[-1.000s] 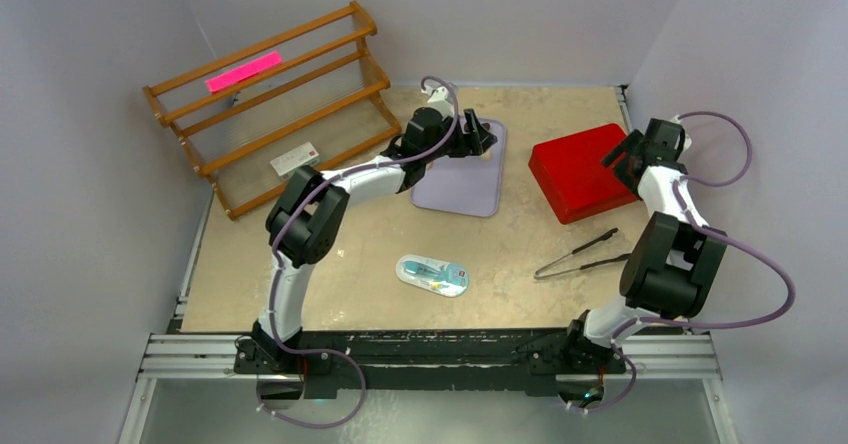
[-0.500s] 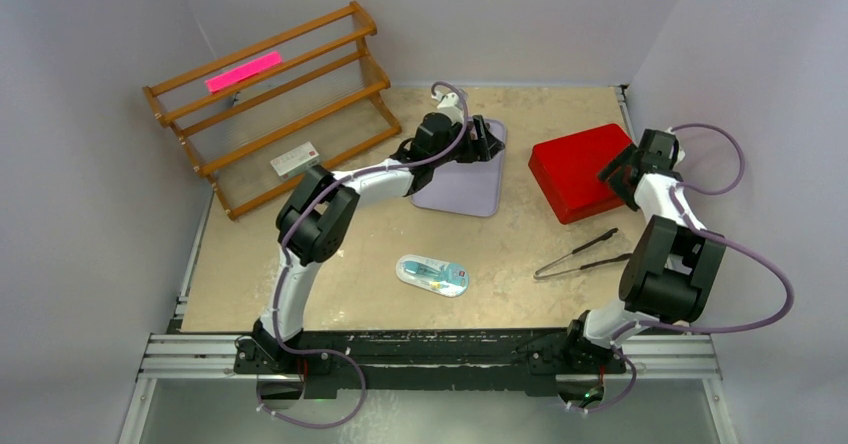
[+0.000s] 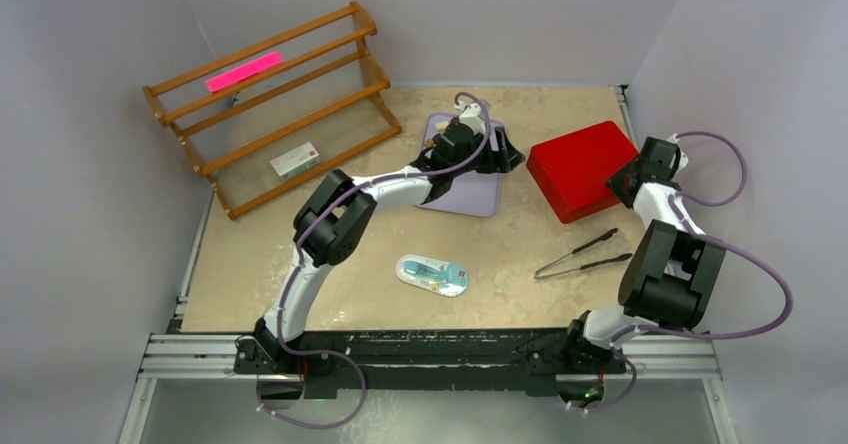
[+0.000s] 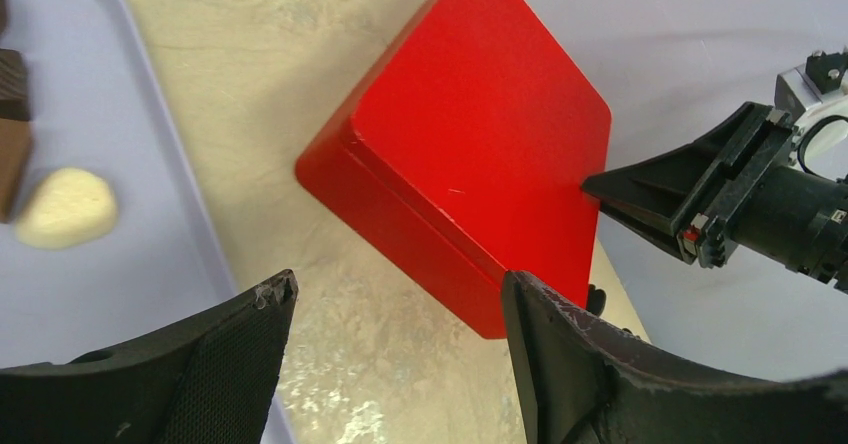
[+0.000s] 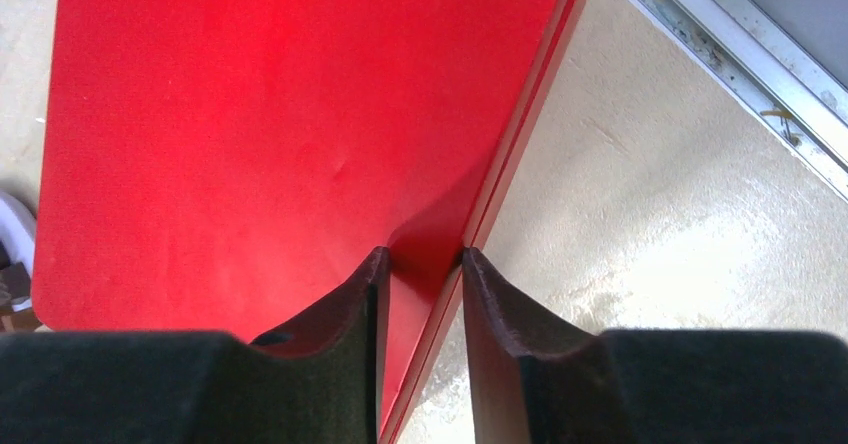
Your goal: Pack the chocolate
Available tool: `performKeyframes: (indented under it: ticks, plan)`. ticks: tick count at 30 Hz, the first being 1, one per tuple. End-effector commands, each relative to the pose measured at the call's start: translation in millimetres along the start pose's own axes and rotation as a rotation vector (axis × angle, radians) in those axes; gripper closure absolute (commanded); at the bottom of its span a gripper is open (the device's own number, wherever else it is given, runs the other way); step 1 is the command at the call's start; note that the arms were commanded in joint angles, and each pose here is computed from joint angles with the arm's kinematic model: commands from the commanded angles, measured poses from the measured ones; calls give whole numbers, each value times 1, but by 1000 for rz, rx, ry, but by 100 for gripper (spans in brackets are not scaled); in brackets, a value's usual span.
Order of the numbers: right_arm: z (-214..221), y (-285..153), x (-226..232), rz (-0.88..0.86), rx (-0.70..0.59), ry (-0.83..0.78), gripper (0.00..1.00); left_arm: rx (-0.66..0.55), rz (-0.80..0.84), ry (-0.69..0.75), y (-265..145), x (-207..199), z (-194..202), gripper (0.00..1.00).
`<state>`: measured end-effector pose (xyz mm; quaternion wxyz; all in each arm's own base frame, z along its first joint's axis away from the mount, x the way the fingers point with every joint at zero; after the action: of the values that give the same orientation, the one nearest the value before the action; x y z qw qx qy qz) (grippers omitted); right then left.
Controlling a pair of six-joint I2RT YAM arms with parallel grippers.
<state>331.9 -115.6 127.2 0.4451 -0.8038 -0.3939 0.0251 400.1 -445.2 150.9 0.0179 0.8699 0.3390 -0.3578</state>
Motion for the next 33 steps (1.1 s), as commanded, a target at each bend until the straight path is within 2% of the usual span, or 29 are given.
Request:
performKeyframes:
  ticks: [1,7,10,14,17,20,26,30,33]
  plan:
    - [45,8,-22,45,141,-41,72,-38,38,13,12,-19,-5,27]
    - [62,8,-26,16,191,-48,78,-13,46,24,20,-29,8,29]
    - [56,7,-21,-5,189,-54,82,-18,58,45,22,-35,8,30]
    - [49,10,-9,-80,180,-87,83,-23,100,57,28,-46,10,31]
    - [52,11,-1,-147,212,-89,80,-17,125,62,34,-52,16,31]
    - [56,5,4,-186,266,-66,72,-5,136,71,41,-54,24,32]
    - [43,-10,14,-215,237,-31,56,5,118,76,53,-48,38,32]
    - [41,-13,21,-249,231,9,52,-11,100,41,62,-41,43,32]
    - [52,-3,12,-179,284,37,58,16,118,29,64,-41,49,33]
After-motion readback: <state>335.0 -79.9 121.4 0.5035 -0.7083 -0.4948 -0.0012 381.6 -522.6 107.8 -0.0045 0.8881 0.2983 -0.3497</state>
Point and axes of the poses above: each gripper's point midway between its finger pads, its own y axis out along the fingers, its own x axis along the line the jaws close on, z = x × y, the point moved 6 cm from there along -y, back along the fingers, and after that the axes turned 1 degree about y, right-handed, at the moved point
